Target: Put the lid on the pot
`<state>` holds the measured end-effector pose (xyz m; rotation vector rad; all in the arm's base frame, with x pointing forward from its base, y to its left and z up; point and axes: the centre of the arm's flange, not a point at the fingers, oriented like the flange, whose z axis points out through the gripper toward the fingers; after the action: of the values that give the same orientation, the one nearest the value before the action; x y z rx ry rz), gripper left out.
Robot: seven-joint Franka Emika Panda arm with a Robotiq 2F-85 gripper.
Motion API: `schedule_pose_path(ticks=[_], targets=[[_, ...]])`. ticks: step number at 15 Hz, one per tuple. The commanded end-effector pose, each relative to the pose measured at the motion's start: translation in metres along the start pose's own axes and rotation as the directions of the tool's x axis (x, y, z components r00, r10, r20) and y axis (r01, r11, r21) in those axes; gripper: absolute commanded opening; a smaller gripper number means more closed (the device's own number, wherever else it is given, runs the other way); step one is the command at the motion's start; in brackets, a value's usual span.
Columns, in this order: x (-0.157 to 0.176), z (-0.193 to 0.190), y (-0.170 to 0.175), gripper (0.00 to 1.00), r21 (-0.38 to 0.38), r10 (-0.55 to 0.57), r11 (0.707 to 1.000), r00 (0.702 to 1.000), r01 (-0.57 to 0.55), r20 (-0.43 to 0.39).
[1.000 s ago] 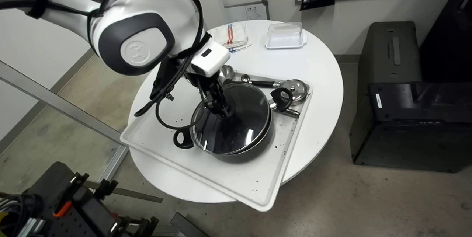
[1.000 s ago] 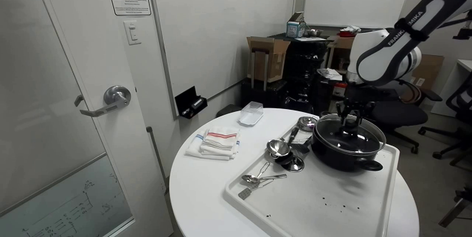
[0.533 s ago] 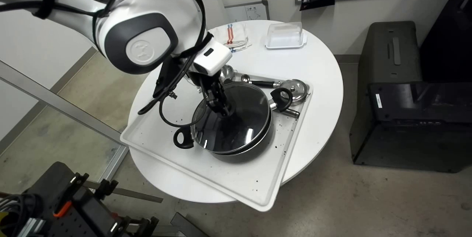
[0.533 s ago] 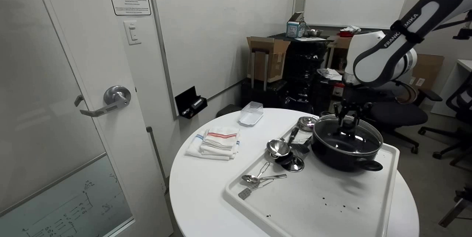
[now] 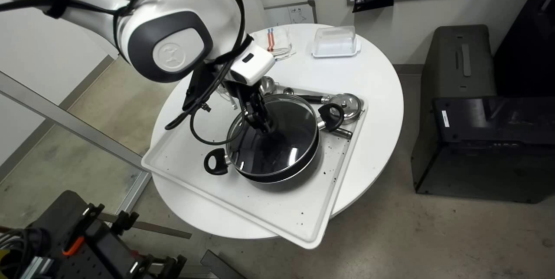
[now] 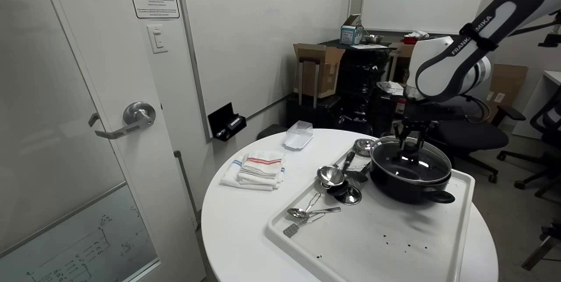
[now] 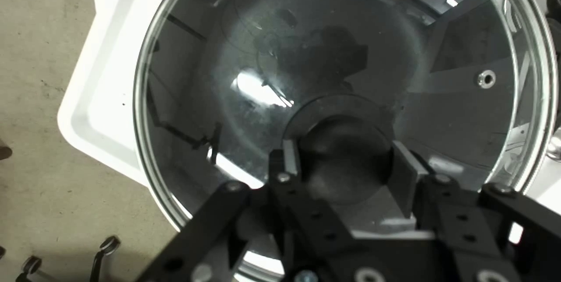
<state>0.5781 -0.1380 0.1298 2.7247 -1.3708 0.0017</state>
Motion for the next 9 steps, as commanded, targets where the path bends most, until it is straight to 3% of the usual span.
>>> schedule_pose_path(ticks=[1, 9], targets=[[0.0065, -0.0064, -0.0032, 0.25, 0.011, 0.028, 1.000, 0.999, -0.028, 0.016], [0.0091, -0.0045, 0.0025, 0.25, 0.008, 0.038, 0.999, 0.999, -0.038, 0.018]])
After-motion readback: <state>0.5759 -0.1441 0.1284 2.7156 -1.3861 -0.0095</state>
